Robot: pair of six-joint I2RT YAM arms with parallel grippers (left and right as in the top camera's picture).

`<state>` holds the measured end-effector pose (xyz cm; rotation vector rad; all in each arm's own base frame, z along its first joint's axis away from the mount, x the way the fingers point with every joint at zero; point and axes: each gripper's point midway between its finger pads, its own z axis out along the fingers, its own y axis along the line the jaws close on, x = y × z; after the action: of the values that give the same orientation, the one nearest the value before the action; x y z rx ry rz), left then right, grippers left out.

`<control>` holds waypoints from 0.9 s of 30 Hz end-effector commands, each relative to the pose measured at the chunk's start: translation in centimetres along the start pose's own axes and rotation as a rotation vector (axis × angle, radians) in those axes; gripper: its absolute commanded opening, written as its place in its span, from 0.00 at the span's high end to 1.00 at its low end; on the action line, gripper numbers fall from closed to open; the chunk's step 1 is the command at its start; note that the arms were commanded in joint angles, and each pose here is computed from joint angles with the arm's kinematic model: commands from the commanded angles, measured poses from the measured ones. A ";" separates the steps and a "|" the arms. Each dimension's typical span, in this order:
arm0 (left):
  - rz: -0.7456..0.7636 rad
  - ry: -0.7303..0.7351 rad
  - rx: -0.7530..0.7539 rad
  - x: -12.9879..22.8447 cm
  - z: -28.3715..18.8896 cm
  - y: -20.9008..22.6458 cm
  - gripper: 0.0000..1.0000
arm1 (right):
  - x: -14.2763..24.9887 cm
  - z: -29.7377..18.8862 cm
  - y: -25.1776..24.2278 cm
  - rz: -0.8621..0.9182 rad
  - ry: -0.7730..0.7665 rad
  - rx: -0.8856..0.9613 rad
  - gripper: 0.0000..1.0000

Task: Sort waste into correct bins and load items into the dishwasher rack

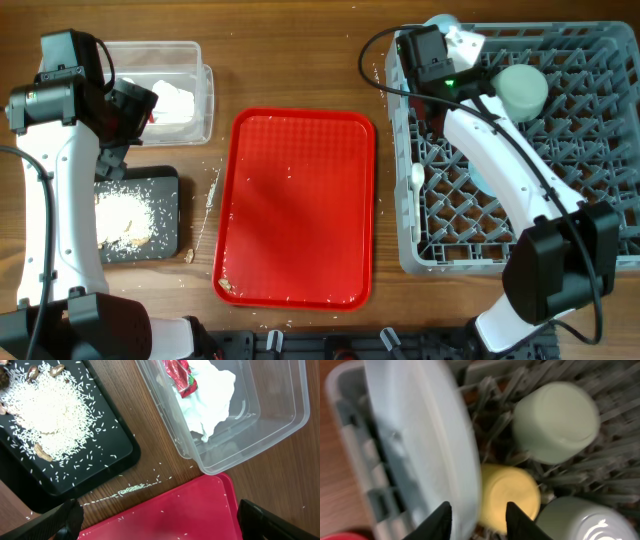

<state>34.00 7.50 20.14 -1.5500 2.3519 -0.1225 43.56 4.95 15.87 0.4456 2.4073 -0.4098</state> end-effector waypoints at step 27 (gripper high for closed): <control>-0.009 -0.012 -0.008 -0.4 0.0 0.1 0.00 | 9.4 -22.8 -15.1 0.306 -0.127 -0.546 0.00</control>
<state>34.00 7.50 20.12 -1.5502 2.3522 -0.1223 18.06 2.31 29.65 0.4744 2.1578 0.3145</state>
